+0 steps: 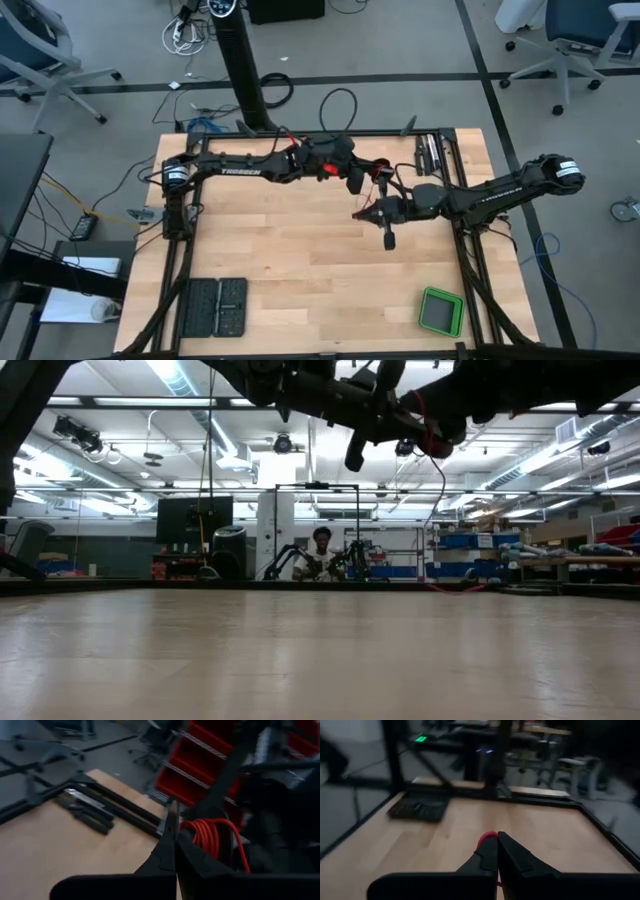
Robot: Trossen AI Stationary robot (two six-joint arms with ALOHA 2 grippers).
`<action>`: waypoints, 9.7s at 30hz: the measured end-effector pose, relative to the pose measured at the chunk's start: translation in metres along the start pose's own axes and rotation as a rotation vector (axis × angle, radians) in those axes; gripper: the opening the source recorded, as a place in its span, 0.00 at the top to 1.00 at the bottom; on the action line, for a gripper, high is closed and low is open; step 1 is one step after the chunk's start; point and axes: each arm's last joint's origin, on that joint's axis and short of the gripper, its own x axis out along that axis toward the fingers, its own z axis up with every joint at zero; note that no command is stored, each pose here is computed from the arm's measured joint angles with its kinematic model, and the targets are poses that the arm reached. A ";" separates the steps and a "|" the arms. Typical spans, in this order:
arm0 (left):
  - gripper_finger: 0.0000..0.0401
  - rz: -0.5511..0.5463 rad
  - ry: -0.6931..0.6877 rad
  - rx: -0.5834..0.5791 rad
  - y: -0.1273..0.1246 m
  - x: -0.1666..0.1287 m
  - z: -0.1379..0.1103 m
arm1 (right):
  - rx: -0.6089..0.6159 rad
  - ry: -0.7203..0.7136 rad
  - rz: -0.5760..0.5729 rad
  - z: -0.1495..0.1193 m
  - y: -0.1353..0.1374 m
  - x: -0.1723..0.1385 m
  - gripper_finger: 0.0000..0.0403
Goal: Coil cords
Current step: Coil the red wire cable onto the black spool
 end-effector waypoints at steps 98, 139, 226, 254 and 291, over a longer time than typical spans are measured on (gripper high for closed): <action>1.00 0.107 -0.113 0.494 -0.020 -0.024 -0.022 | 0.366 0.089 -0.198 -0.084 -0.050 -0.043 0.64; 1.00 0.212 -0.146 0.388 -0.019 -0.026 -0.020 | 0.148 0.440 -0.392 -0.112 -0.050 -0.051 0.98; 1.00 -0.015 -0.127 0.291 0.012 -0.020 -0.009 | 0.137 0.007 -0.049 0.007 -0.040 -0.014 1.00; 0.99 0.034 -0.104 0.552 0.006 -0.021 -0.013 | 0.335 0.735 -0.099 0.038 -0.018 -0.041 0.67; 0.99 0.055 -0.173 0.605 -0.026 -0.035 -0.005 | 0.205 0.133 -0.353 -0.038 -0.007 -0.021 0.72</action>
